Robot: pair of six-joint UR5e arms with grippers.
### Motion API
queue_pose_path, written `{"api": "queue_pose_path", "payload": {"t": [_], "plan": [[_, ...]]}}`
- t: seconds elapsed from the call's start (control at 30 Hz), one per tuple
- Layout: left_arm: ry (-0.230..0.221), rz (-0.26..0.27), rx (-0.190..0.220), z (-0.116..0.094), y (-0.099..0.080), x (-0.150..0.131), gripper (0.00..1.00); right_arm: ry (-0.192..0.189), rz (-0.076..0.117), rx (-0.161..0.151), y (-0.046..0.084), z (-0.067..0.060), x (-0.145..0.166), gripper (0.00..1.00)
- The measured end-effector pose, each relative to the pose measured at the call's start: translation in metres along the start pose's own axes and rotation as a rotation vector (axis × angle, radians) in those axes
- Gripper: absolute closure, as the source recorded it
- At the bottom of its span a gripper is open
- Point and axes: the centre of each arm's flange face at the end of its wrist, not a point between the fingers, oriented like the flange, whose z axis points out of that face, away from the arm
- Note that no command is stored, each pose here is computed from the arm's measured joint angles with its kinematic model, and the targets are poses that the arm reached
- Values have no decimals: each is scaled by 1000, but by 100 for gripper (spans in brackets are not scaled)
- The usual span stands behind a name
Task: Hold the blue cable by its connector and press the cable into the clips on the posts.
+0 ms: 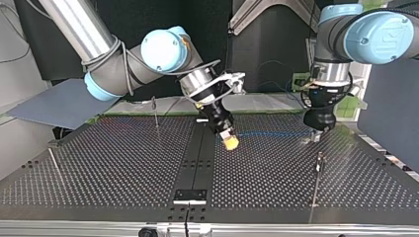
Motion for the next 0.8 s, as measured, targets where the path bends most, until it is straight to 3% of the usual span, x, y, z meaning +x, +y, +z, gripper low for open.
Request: {"api": "queue_pose_path", "payload": {"t": [0.4,0.8], "plan": [[-67,-16,-27,10,19,-18,99,11,-1,20,-5,3,5,100],[-118,-35,-4,20,30,-32,99,17,3,39,-9,8,6,100]]}}
